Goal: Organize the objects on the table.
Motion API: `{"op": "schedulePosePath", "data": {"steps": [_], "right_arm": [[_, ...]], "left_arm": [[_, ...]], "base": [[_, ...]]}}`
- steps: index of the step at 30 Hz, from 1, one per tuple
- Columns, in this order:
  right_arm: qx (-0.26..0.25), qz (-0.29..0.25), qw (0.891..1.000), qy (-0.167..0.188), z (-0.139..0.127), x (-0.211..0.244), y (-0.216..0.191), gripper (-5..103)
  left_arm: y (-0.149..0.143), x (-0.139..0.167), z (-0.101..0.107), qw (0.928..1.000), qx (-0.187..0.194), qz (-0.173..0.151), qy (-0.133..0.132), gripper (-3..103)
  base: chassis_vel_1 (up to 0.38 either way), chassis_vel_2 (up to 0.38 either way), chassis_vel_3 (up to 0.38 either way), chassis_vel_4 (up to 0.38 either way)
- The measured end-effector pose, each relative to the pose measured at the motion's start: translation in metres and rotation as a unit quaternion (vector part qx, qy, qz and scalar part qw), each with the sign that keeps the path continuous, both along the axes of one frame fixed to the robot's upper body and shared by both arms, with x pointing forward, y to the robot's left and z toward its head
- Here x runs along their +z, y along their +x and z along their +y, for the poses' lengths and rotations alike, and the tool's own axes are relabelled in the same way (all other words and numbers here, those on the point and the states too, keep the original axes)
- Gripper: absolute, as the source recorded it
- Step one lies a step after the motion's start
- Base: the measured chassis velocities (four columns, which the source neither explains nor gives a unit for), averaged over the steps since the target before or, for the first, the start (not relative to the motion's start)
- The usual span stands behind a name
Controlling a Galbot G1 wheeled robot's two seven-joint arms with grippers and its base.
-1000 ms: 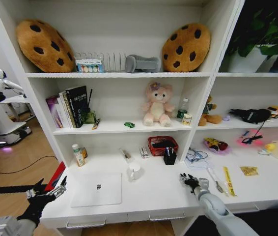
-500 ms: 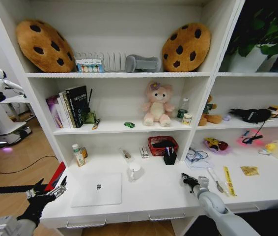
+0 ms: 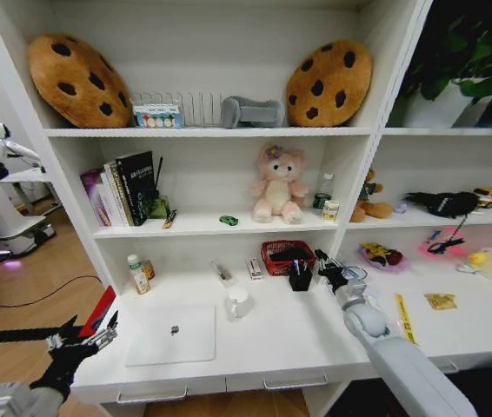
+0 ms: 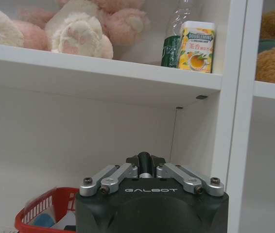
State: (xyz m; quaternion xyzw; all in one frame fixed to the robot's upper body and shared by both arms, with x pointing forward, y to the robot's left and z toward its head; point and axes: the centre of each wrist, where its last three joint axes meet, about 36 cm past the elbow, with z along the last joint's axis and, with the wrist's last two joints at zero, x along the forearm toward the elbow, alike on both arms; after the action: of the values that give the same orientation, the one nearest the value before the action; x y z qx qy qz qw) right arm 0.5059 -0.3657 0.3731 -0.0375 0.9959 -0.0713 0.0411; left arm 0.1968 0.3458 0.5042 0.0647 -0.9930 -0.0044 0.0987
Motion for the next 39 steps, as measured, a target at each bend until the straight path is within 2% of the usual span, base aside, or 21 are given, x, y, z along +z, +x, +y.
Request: {"op": "schedulePosePath", "data": {"steps": [8, 10, 15, 18, 23, 25, 29, 30, 31, 32, 34, 35, 36, 38, 39], "right_arm": [[-0.003, -0.024, 1.000, -0.006, 0.018, -0.019, 0.064, 12], [-0.003, -0.026, 1.000, -0.009, 0.020, -0.022, 0.067, 12], [-0.004, -0.035, 0.999, -0.019, 0.053, -0.054, 0.086, 12], [-0.006, -0.036, 0.999, -0.020, 0.059, -0.059, 0.087, 12], [-0.010, -0.037, 0.999, -0.019, 0.058, -0.059, 0.086, 12], [-0.018, -0.037, 0.999, -0.021, 0.048, -0.054, 0.083, 19], [-0.025, -0.037, 0.999, -0.019, 0.039, -0.052, 0.078, 19], [-0.031, -0.035, 0.999, -0.016, 0.031, -0.052, 0.071, 40], [-0.031, -0.035, 0.999, -0.015, 0.030, -0.052, 0.070, 46], [-0.031, -0.034, 0.999, -0.013, 0.030, -0.053, 0.068, 51], [-0.030, -0.034, 0.999, -0.010, 0.030, -0.052, 0.066, 51], [-0.028, -0.035, 0.999, -0.004, 0.030, -0.047, 0.064, 62], [-0.028, -0.035, 0.999, -0.004, 0.030, -0.047, 0.064, 62], [-0.010, -0.025, 1.000, -0.002, 0.025, -0.032, 0.047, 73], [-0.010, -0.025, 1.000, -0.002, 0.025, -0.032, 0.047, 73]], "left_arm": [[0.000, 0.000, 0.000, 1.0000, 0.000, 0.000, 0.000, 100], [0.000, 0.000, 0.000, 1.0000, 0.000, 0.000, 0.000, 100], [0.000, 0.000, 0.000, 1.0000, 0.000, 0.000, 0.000, 100], [0.000, 0.000, 0.000, 1.0000, 0.000, 0.000, 0.000, 100], [0.000, 0.000, 0.000, 1.0000, 0.000, 0.000, 0.000, 100], [0.000, 0.000, 0.000, 1.0000, 0.000, 0.000, 0.000, 100], [0.000, 0.000, 0.000, 1.0000, 0.000, 0.000, 0.000, 100], [0.000, 0.000, 0.000, 1.0000, 0.000, 0.000, 0.000, 100], [0.000, 0.000, 0.000, 1.0000, 0.000, 0.000, 0.000, 100], [0.000, 0.000, 0.000, 1.0000, 0.000, 0.000, 0.000, 100], [0.000, 0.000, 0.000, 1.0000, 0.000, 0.000, 0.000, 100], [0.000, 0.000, 0.000, 1.0000, 0.000, 0.000, 0.000, 100], [0.000, 0.000, 0.000, 1.0000, 0.000, 0.000, 0.000, 100], [0.000, 0.000, 0.000, 1.0000, 0.000, 0.000, 0.000, 100], [0.000, 0.000, 0.000, 1.0000, 0.000, 0.000, 0.000, 100]], "base": [[0.000, 0.000, 0.000, 0.000], [0.000, 0.000, 0.000, 0.000], [0.000, 0.000, 0.000, 0.000], [0.000, 0.000, 0.000, 0.000], [0.000, 0.000, 0.000, 0.000], [0.000, 0.000, 0.000, 0.000], [0.000, 0.000, 0.000, 0.000], [0.000, 0.000, 0.000, 0.000], [0.000, 0.000, 0.000, 0.000], [0.000, 0.000, 0.000, 0.000], [0.000, 0.000, 0.000, 0.000], [0.000, 0.000, 0.000, 0.000], [0.000, 0.000, 0.000, 0.000], [0.000, 0.000, 0.000, 0.000], [0.000, 0.000, 0.000, 0.000]]}}
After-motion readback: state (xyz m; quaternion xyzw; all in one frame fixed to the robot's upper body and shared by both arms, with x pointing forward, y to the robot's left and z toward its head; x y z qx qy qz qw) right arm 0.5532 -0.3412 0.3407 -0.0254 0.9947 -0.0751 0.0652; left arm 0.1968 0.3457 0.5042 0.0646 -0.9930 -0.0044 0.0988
